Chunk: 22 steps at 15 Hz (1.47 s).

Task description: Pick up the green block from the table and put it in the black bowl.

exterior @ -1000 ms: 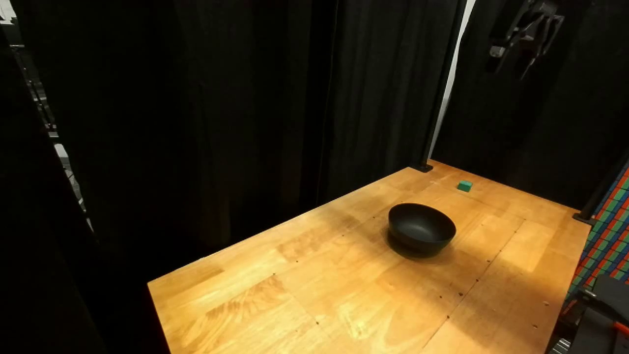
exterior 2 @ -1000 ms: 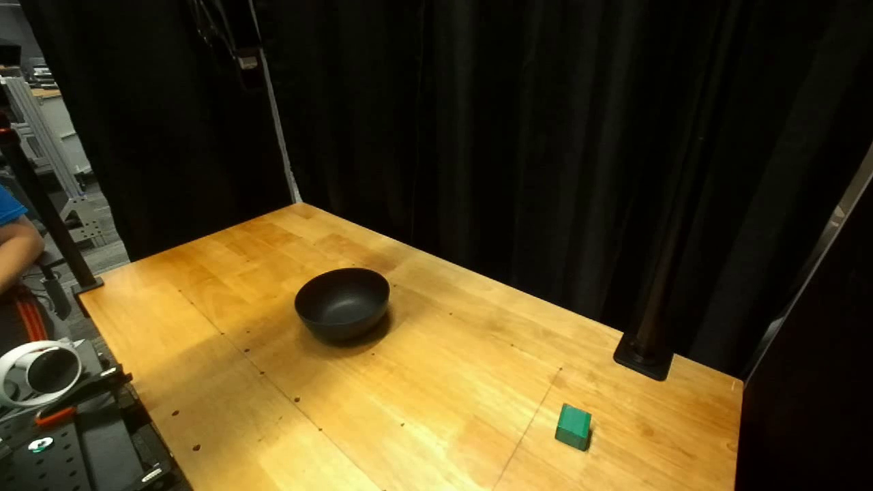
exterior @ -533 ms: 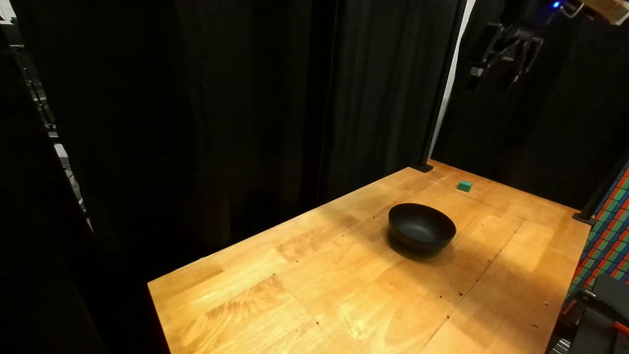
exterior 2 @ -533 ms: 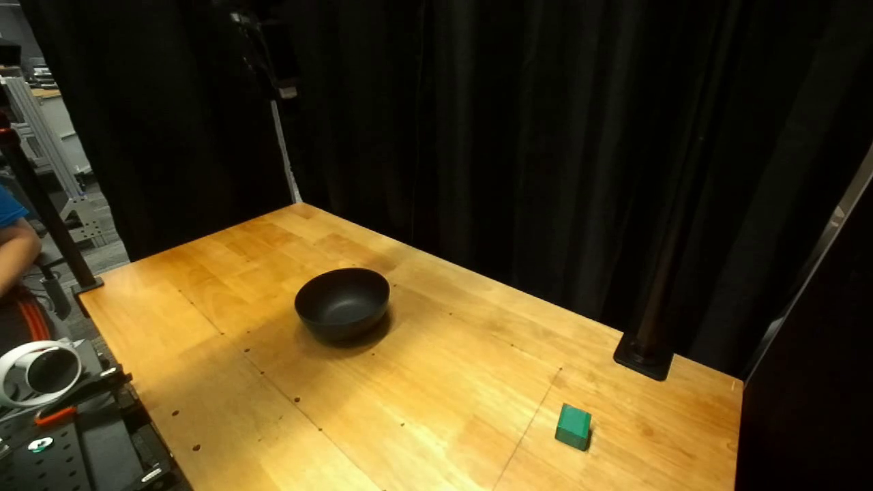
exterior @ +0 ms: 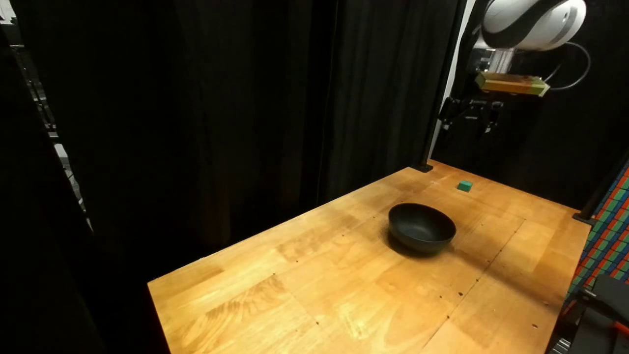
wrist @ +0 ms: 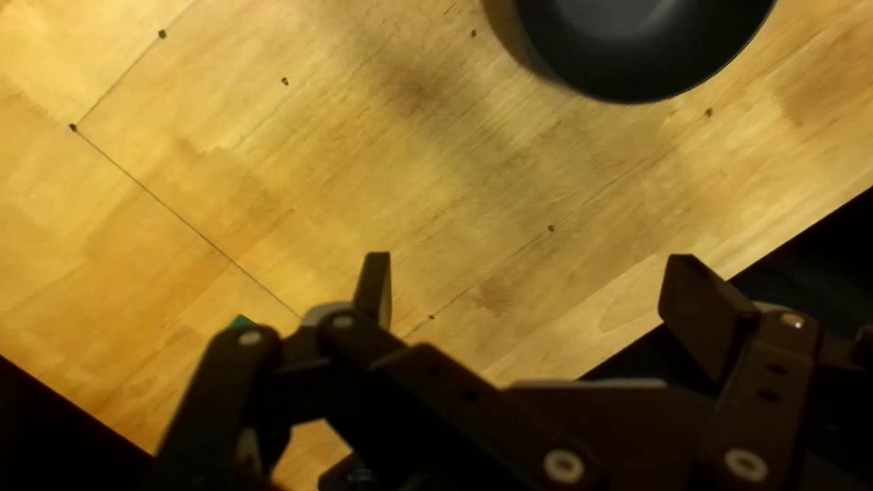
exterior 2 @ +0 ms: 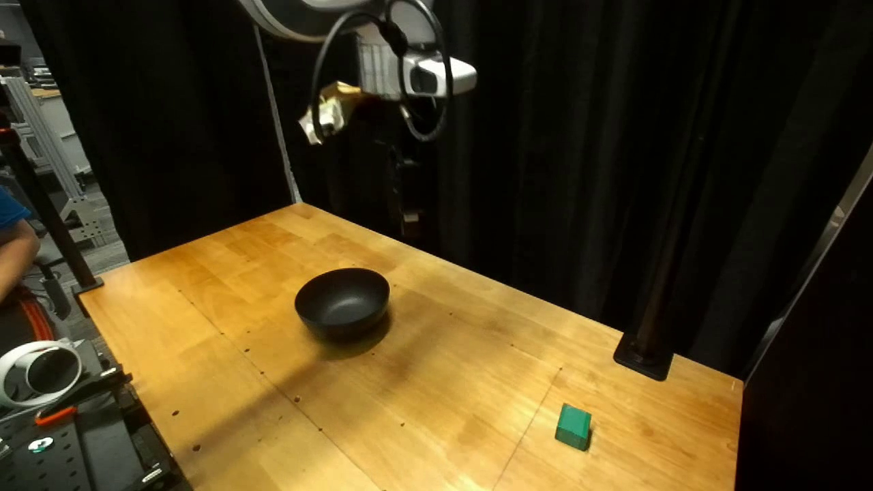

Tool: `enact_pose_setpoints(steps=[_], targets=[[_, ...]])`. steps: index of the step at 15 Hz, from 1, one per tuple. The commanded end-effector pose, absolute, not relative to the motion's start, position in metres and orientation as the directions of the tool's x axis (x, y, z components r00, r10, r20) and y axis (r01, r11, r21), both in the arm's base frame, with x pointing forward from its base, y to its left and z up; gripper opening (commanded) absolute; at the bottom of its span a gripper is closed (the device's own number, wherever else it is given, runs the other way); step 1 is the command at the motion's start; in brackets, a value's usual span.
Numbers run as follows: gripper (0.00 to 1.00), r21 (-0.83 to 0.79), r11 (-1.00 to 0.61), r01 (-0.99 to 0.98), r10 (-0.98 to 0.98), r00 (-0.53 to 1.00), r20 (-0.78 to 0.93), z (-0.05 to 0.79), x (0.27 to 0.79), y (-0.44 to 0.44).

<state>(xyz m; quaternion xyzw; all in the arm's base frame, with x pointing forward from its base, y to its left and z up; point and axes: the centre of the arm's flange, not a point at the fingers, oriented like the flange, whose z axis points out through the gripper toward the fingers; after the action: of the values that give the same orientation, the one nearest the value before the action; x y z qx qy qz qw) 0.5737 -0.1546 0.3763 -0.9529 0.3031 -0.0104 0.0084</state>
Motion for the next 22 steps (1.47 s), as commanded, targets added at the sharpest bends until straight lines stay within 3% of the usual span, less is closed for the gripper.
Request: enact_pose_setpoints(steps=[1,7,15,22], targets=[[1.00,-0.017,-0.684,-0.730,-0.730,0.684,0.006,0.329,0.641,-0.206],[1.00,0.013,-0.443,-0.896,-0.896,0.443,0.027,0.239,0.689,-0.292],[1.00,0.104,-0.195,-0.975,-0.979,0.200,0.041,0.188,0.665,-0.386],[1.00,0.098,-0.113,-0.989,-0.994,0.112,-0.008,0.154,0.650,-0.406]])
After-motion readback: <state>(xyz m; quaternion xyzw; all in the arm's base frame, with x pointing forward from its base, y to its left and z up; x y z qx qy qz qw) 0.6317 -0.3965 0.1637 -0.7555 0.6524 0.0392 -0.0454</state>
